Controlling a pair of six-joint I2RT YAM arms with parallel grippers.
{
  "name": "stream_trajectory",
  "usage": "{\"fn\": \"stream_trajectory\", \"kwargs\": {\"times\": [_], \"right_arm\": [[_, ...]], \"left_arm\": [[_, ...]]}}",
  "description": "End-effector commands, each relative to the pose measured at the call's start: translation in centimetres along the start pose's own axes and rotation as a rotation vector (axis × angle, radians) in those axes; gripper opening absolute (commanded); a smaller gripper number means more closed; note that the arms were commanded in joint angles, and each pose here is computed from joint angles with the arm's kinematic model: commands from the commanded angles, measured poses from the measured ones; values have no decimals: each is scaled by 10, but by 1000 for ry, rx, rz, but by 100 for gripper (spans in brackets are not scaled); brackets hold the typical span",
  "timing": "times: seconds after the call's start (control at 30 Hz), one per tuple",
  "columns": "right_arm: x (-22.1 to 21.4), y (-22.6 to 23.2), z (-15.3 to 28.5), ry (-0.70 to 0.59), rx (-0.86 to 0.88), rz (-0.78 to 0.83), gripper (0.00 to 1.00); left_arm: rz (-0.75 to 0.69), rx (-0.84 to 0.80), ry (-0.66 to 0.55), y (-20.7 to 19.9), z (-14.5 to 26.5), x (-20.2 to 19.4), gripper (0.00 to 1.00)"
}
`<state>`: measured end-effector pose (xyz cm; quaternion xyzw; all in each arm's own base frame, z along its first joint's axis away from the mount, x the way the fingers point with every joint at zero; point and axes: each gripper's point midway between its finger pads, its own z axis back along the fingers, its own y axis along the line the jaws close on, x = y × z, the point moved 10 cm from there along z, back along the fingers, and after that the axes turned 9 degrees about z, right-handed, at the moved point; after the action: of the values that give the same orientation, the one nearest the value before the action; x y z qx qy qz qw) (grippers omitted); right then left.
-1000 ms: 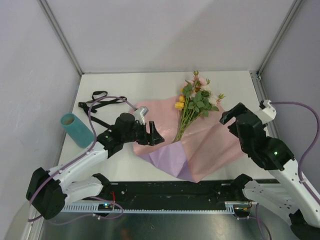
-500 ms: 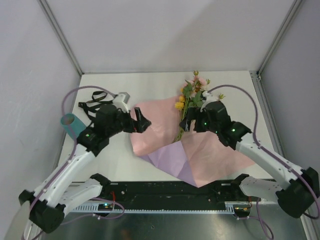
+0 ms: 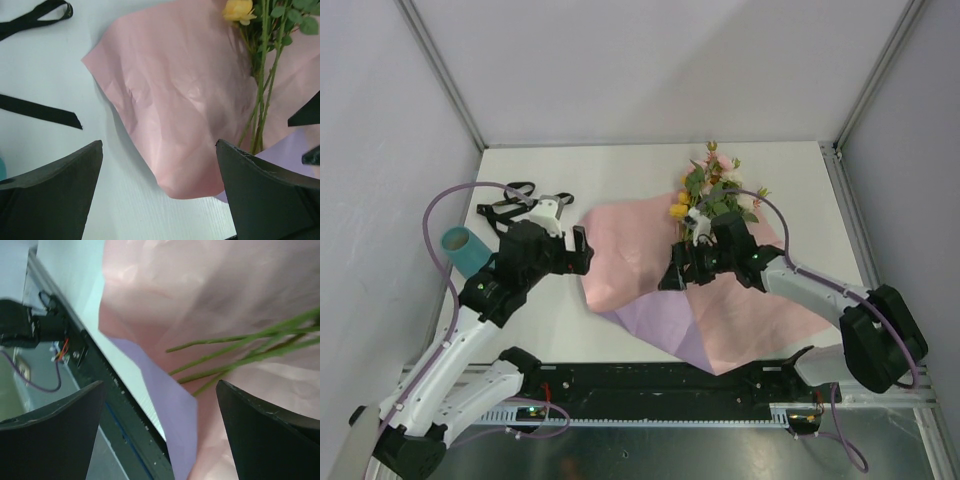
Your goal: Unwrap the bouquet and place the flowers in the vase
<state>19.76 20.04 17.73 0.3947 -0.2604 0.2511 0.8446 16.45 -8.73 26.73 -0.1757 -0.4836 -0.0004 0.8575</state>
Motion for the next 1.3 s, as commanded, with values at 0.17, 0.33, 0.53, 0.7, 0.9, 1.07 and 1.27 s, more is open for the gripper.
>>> {"fn": "stream_trajectory", "kwargs": {"times": [0.17,0.33,0.53,0.7,0.9,1.07,1.27], "right_arm": [[-25,56,-11,147,336,158,92],[-47,84,-14,238,378,187,81],[-74,99,-31,302,295,167,69],[-91,105,-51,294,180,159,54],[-109,94,-73,286,-7,191,32],[-118,80,-84,280,-126,230,24],[-124,61,-92,250,-259,262,19]], "left_arm": [[-40,38,-14,6,1,0,99],[-36,37,-6,6,0,-1,100],[97,-22,132,-5,-18,-18,92],[231,68,300,1,-42,-54,79],[326,203,286,14,-60,-80,79],[359,238,299,17,-82,-94,73],[353,273,335,19,-105,-103,61]]}}
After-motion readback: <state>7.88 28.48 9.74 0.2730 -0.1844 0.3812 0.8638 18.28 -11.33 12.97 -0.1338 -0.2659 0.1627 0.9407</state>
